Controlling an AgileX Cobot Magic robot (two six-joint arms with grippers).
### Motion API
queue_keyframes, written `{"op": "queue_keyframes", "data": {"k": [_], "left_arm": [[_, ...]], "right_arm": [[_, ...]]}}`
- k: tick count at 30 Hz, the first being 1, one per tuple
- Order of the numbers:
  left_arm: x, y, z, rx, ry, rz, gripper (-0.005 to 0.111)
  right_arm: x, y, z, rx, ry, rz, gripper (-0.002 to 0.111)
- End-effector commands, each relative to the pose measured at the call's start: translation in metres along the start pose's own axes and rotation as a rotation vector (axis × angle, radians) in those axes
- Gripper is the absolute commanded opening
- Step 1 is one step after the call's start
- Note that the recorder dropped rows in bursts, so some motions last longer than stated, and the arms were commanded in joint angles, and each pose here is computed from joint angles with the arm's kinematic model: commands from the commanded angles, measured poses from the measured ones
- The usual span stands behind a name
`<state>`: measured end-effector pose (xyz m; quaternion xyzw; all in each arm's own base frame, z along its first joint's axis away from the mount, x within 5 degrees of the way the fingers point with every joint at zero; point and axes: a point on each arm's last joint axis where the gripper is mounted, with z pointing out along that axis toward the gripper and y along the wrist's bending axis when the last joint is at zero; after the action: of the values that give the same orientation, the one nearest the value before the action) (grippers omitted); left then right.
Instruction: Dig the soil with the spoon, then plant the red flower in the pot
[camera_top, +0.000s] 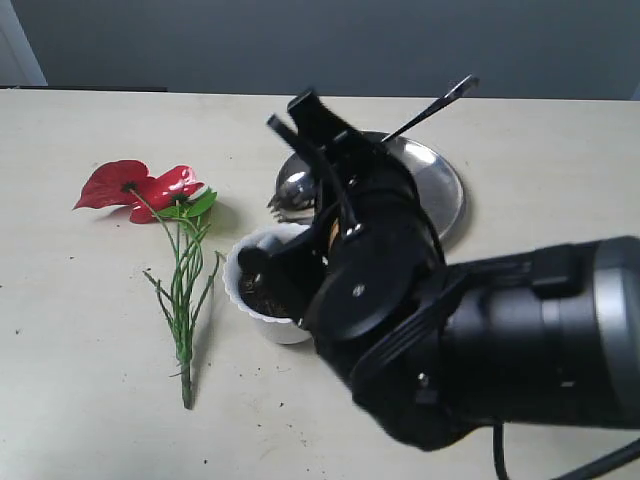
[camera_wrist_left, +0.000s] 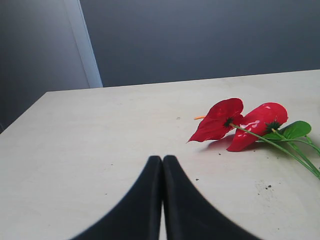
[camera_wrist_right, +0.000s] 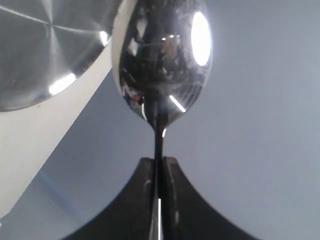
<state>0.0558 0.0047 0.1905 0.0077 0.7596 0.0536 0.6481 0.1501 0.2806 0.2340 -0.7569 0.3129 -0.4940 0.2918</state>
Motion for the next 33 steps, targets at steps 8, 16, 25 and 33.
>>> {"op": "queue_keyframes", "data": {"k": [8,16,25,33], "left_arm": [[-0.002,0.0,-0.001,0.008,-0.011,-0.01,0.0],[-0.002,0.0,-0.001,0.008,-0.011,-0.01,0.0],[-0.002,0.0,-0.001,0.008,-0.011,-0.01,0.0],[-0.002,0.0,-0.001,0.008,-0.011,-0.01,0.0]], "right_arm": [[-0.035,0.017,-0.004,0.009,-0.035,-0.108,-0.001],[-0.049,0.026,0.004,0.004,-0.045,-0.168,-0.001],[-0.063,0.034,0.007,-0.002,-0.074,-0.229,-0.001],[-0.072,0.043,0.012,-0.017,-0.074,-0.312,-0.001]]}}
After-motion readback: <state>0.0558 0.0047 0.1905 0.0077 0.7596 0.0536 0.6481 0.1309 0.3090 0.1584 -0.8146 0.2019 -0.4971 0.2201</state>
